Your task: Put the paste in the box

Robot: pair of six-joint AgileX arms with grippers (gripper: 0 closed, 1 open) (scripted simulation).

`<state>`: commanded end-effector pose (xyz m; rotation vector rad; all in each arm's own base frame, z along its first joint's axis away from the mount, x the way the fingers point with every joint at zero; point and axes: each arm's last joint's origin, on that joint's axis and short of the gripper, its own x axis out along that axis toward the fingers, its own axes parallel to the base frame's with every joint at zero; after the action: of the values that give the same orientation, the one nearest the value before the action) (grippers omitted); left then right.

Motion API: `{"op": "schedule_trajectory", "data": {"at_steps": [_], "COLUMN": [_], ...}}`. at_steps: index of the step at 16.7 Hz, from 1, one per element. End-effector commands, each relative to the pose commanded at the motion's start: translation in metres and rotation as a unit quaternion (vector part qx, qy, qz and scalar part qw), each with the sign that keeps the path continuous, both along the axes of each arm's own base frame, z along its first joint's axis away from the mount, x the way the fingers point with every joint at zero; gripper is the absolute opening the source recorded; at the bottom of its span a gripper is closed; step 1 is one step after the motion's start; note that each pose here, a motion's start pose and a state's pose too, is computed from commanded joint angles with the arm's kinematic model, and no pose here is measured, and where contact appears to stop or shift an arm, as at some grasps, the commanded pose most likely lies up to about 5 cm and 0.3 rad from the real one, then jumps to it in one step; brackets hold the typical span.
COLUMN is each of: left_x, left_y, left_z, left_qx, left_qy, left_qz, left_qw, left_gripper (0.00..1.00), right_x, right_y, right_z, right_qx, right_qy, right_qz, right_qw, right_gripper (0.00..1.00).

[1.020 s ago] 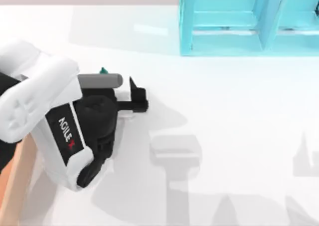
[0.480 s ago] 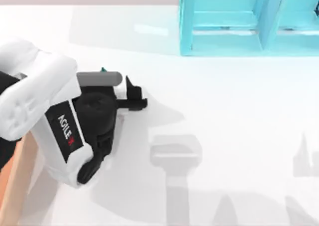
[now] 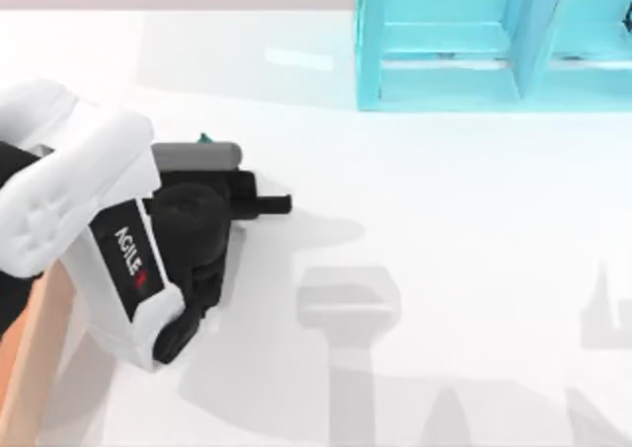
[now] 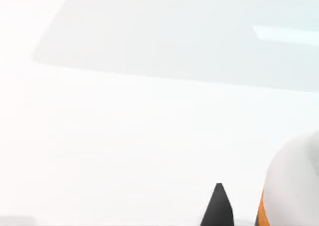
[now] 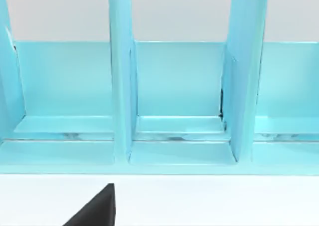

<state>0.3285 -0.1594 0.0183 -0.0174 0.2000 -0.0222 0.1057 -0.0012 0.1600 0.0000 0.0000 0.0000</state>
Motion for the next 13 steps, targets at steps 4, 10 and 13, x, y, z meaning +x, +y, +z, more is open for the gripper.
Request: {"op": "schedule_trajectory", "data": {"at_steps": [4, 10, 13], "left_x": [0.0, -0.0005, 0.0009], "left_y": [0.0, -0.0007, -0.0011], "left_z": [0.0, 0.0002, 0.0091], "left_qx": [0.0, 0.0, 0.001], "left_qy": [0.0, 0.0, 0.0], "left_qz": [0.0, -0.001, -0.001], "left_qw": [1.0, 1.0, 1.0], "left_gripper": [0.0, 0.0, 0.0], "right_x": [0.0, 0.0, 0.0], "right_y": [0.0, 0.0, 0.0], "right_z": [0.0, 0.0, 0.0], "right_qx": [0.0, 0.0, 0.0], "right_qy": [0.0, 0.0, 0.0], "right_qz": [0.0, 0.0, 0.0], "right_qw": [1.0, 1.0, 1.0], "right_gripper": [1.0, 1.0, 1.0]}}
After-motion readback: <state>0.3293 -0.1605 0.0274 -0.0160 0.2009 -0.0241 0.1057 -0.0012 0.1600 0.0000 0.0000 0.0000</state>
